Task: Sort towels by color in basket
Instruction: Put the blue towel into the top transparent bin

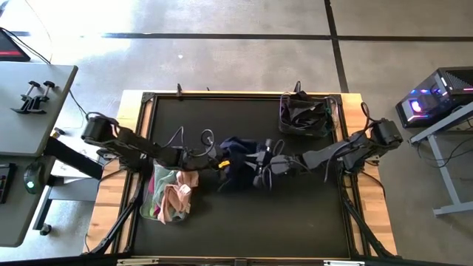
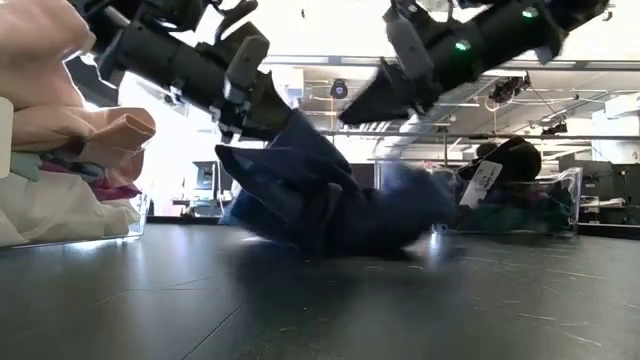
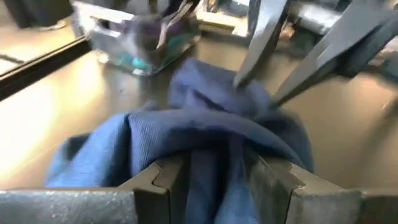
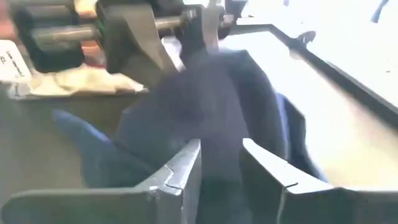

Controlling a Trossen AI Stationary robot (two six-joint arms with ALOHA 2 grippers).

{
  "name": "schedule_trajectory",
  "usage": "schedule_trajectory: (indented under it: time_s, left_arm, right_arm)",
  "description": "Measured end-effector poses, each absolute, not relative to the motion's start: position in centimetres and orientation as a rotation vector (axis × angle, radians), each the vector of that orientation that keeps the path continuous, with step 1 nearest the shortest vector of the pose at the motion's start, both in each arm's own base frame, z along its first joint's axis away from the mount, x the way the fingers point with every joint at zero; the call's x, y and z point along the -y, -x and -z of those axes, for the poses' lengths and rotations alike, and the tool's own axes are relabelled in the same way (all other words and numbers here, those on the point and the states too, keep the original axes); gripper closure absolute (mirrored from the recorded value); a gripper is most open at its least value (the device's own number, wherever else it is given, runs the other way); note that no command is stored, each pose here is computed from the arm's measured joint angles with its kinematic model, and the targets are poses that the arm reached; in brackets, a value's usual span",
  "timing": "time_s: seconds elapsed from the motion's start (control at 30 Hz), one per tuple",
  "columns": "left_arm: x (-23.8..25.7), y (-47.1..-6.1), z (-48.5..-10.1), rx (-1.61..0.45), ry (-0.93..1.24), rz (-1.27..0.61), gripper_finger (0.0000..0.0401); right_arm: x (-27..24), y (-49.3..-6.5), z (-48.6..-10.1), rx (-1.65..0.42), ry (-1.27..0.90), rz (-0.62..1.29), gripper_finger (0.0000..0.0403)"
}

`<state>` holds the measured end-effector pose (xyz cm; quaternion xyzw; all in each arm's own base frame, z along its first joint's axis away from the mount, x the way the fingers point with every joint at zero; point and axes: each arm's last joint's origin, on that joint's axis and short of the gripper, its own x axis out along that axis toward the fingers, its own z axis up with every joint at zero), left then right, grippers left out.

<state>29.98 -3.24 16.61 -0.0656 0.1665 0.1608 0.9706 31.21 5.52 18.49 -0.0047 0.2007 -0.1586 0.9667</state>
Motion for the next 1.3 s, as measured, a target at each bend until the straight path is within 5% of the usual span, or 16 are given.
schedule_trajectory:
  time_s: [0.33,0.53,0.67,0.9,1.3]
  left_arm:
    - [3.2,-29.3,-16.6,-0.372,0.122,-0.340,0.0272]
    - [3.3,-29.6,-16.5,-0.361,0.126,-0.323,0.0272]
    - [3.3,-29.7,-16.8,-0.328,0.101,-0.317,0.0272]
    - [4.4,-29.4,-17.5,-0.294,0.001,-0.336,0.0272]
    - [10.2,-27.9,-21.3,-0.128,-0.557,-0.308,0.0272]
  right_arm:
    - [-3.6,-33.6,-18.9,-0.411,0.022,0.178,0.0173]
    - [-1.4,-34.5,-16.0,-0.501,0.017,0.111,0.0155]
    - [-0.6,-35.1,-13.8,-0.532,0.019,0.096,0.0196]
    - [-0.9,-34.7,-14.0,-0.568,0.006,0.174,0.0385]
    - [-2.9,-31.9,-21.5,-0.410,-0.044,0.189,0.0396]
